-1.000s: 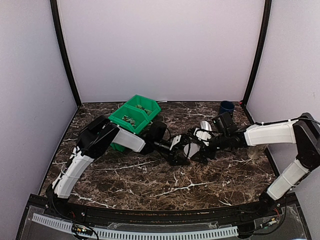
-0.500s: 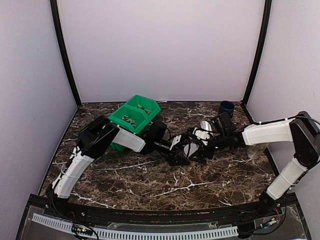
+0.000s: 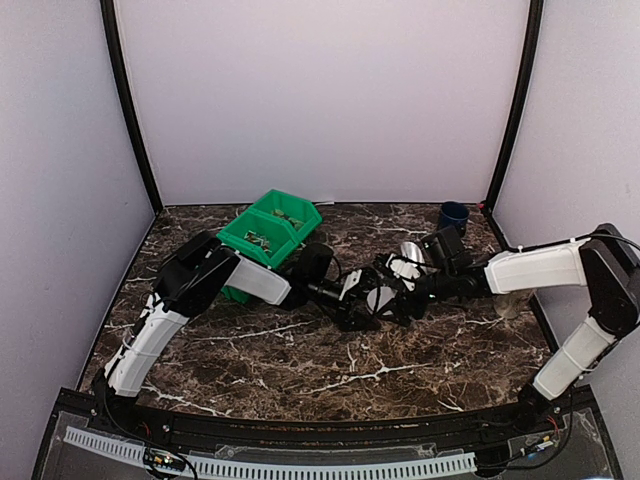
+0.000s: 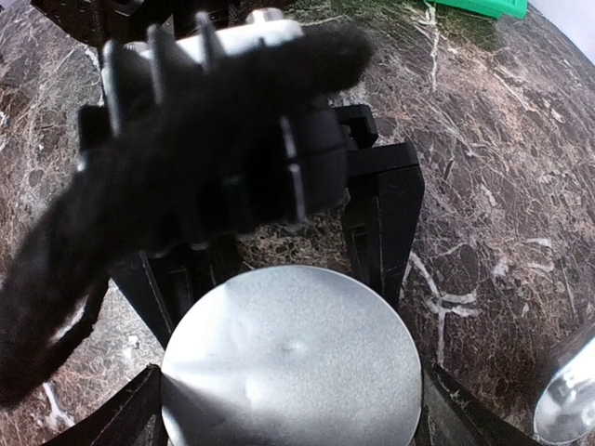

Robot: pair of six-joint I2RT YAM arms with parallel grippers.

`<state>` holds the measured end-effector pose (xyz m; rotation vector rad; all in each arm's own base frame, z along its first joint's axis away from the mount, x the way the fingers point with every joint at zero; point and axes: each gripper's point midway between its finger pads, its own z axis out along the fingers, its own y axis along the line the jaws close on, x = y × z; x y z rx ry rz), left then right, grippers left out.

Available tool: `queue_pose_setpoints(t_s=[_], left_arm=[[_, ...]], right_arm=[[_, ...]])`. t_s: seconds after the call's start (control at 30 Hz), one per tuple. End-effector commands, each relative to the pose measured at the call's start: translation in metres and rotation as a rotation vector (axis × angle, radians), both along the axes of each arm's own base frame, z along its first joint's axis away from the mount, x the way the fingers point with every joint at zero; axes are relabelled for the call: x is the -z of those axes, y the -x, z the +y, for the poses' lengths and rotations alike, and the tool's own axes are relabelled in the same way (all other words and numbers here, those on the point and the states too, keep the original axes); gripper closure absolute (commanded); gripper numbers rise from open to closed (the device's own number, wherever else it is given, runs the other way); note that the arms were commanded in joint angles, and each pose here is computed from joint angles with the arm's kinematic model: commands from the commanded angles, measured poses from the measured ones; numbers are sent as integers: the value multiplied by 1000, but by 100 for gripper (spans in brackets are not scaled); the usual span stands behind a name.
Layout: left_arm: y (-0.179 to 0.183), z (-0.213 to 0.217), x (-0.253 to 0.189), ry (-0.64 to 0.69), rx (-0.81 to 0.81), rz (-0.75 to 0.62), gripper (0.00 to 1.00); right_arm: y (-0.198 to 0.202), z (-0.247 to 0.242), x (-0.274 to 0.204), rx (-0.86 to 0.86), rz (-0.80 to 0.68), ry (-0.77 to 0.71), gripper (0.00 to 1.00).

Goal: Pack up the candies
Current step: Screw the bottle lid onto the packing bottle, then pass from the left arm to the right

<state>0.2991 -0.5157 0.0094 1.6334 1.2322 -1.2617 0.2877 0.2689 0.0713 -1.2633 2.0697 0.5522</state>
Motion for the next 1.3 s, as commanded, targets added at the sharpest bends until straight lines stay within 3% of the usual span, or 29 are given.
queue_pose_setpoints(t_s=[0.0,0.5,0.67,0.93,1.1,1.27], left_arm=[[45,69,178,-424,-73,143,16],[31,72,184,-477,-168,121,16],[30,74,185,-480,-169,110,16],[29,84,180,-504,-187,56,1],[20,94,152,-489,-263,23,1],[12,108,102,-352,-341,107,1]], right_arm=[[-16,1,-16,168,-64,-51,23],[-19,2,-9,455,-103,-68,22],[-16,-1,-13,451,-115,-63,21],[-4,-4,-20,323,-162,-10,15],[-7,-10,-24,340,-165,-35,15],[-11,-7,-25,343,-163,-72,15]])
